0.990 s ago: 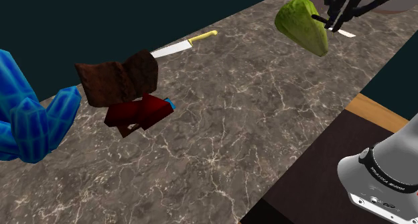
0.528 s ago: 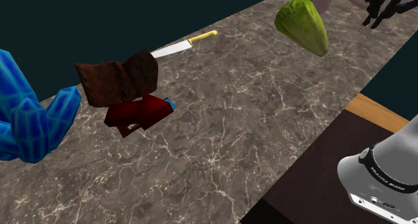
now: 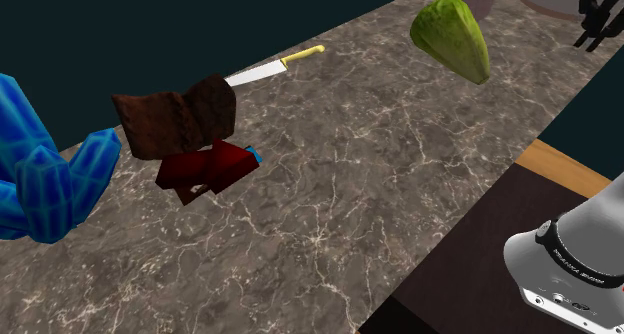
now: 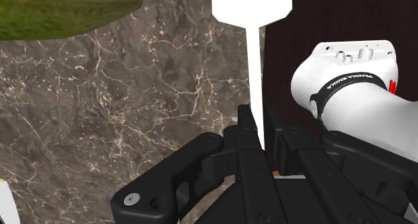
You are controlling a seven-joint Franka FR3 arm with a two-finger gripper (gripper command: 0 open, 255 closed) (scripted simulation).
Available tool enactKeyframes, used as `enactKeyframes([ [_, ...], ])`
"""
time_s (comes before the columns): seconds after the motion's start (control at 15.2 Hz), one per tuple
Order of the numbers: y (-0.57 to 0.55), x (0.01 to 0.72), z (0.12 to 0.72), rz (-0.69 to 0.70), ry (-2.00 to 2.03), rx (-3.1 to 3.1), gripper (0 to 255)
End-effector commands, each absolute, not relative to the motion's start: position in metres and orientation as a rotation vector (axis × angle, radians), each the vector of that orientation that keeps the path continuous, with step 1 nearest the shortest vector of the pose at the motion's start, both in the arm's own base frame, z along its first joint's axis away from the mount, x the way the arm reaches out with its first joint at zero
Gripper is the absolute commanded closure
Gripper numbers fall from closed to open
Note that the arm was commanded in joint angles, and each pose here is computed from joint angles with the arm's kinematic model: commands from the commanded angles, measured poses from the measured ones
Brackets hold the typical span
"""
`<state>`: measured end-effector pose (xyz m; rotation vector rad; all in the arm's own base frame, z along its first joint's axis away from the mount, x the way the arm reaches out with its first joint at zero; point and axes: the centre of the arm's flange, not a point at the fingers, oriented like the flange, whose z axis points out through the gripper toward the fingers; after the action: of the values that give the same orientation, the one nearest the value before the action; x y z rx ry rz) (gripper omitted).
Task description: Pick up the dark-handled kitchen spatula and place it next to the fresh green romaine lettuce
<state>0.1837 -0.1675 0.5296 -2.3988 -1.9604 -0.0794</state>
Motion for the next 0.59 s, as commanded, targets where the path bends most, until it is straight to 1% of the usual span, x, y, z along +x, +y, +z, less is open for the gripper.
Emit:
enactKeyframes([
  [0.0,-0.168,0.183,0.520,-0.079,-1.961,-2.399,255],
  [0.53,-0.168,0.183,0.477,-0.079,-1.961,-2.399,255],
])
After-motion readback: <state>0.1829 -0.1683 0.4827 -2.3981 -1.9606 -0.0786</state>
